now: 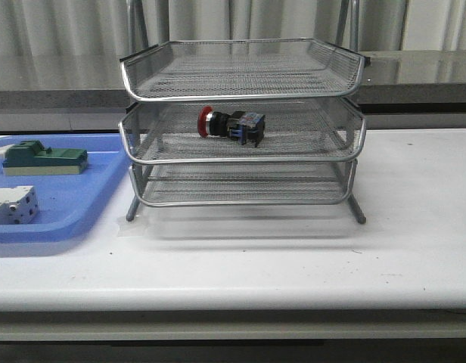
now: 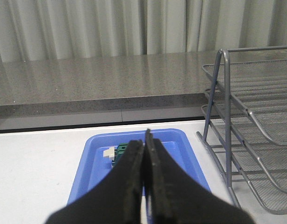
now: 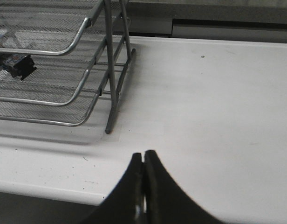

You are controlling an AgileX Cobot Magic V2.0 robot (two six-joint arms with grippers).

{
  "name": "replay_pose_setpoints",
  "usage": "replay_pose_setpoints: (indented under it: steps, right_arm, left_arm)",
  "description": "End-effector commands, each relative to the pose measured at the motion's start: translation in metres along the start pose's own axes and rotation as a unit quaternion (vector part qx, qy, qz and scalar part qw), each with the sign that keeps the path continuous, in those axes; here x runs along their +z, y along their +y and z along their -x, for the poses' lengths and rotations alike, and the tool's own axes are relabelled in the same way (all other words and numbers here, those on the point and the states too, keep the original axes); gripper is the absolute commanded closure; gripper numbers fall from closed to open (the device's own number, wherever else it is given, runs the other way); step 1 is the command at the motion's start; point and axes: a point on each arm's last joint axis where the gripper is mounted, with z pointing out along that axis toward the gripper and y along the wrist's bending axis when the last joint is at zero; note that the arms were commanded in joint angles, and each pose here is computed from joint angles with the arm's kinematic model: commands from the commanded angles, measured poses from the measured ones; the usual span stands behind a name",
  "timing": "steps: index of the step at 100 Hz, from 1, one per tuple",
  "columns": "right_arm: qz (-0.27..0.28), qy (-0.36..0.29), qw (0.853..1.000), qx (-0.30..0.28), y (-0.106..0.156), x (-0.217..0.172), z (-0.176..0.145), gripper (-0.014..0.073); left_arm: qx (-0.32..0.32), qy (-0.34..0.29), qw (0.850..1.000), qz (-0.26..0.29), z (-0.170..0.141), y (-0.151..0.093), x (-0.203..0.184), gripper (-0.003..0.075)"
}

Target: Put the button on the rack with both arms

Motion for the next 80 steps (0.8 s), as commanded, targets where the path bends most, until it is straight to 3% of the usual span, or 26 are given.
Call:
replay_pose_setpoints:
  steps: [1,15,48,80]
  right_arm:
    - [-0.002,-0.091,0.996,0.009,-0.001,-0.006,0.006,0.0655]
    - [-0.003,-0.143,0.99,0.01,-0.001,-0.011,-0.013,0.0655]
    - [-0.002,-0.197,0.98,0.01,-0.002,-0.02,-0.051,0.0655]
    - [-0.002,-0.188,0.982,0.009,-0.002,-0.02,-0.052,0.0655]
  left_arm:
    - [-0.011,-0.041,0.999,0.021,0.014,0.004,-0.001,0.074]
    - [-0.011,-0.041,0.999,0.021,0.014,0.004,-0.001,0.074]
    - [-0.011,-0.041,0.999,0.021,0.014,0.004,-0.001,0.074]
    - [-0.011,-0.04,0.999,0.02,0.014,0.004,-0.001,0.074]
